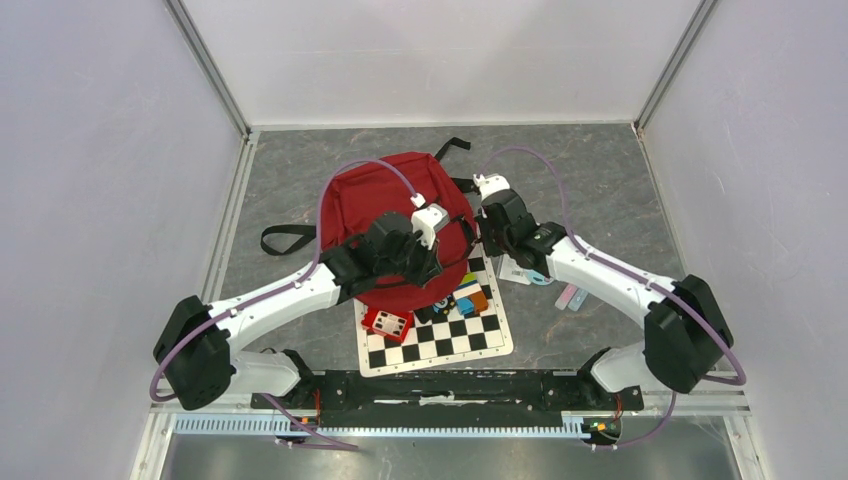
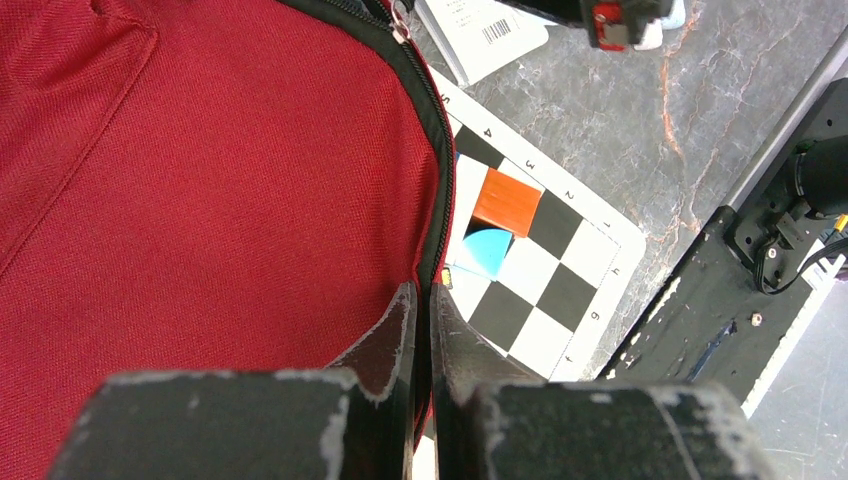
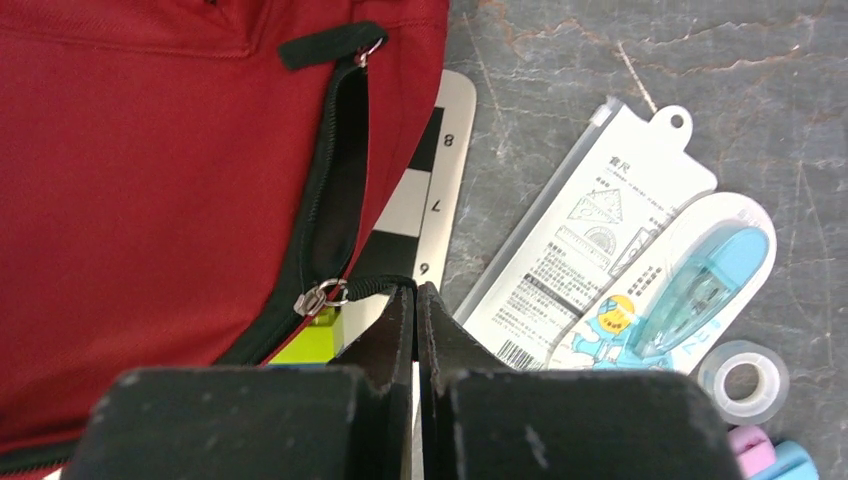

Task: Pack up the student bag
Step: Zip the student bag at the center of the board.

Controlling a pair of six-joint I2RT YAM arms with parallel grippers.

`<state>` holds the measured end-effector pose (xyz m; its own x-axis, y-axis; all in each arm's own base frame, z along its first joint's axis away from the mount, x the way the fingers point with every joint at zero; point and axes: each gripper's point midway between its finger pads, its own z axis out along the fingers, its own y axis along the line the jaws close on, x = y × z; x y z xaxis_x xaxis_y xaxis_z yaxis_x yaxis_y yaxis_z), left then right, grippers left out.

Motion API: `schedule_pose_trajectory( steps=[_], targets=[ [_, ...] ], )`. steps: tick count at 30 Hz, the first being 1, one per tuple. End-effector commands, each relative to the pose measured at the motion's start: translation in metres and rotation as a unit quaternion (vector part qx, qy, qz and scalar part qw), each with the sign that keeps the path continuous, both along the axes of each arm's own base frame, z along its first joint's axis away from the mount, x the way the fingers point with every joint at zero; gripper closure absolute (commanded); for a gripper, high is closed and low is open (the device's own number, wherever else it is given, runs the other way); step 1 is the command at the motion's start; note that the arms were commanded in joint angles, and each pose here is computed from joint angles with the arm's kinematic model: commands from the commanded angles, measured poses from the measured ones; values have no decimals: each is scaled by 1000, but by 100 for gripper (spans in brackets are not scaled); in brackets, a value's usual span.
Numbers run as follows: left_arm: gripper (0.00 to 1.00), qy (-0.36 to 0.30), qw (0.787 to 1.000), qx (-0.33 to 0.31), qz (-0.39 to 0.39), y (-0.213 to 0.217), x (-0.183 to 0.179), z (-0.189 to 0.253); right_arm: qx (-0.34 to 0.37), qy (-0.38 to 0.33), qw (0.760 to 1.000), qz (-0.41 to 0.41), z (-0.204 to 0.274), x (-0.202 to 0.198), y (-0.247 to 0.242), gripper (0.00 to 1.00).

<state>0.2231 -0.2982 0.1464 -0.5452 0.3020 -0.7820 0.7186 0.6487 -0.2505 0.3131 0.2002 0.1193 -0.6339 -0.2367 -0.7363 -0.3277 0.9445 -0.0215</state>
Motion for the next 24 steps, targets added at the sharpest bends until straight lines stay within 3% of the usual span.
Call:
schedule_pose_trajectory(
  steps=[1, 24],
  targets=[
    [98, 16, 999, 15, -25, 6, -17, -3, -53, -53, 996, -47, 20, 37, -26, 100],
    [98, 35, 997, 29, -63, -4, -33, -16, -128, -65, 990, -6, 4, 113, 7, 100]
  ],
)
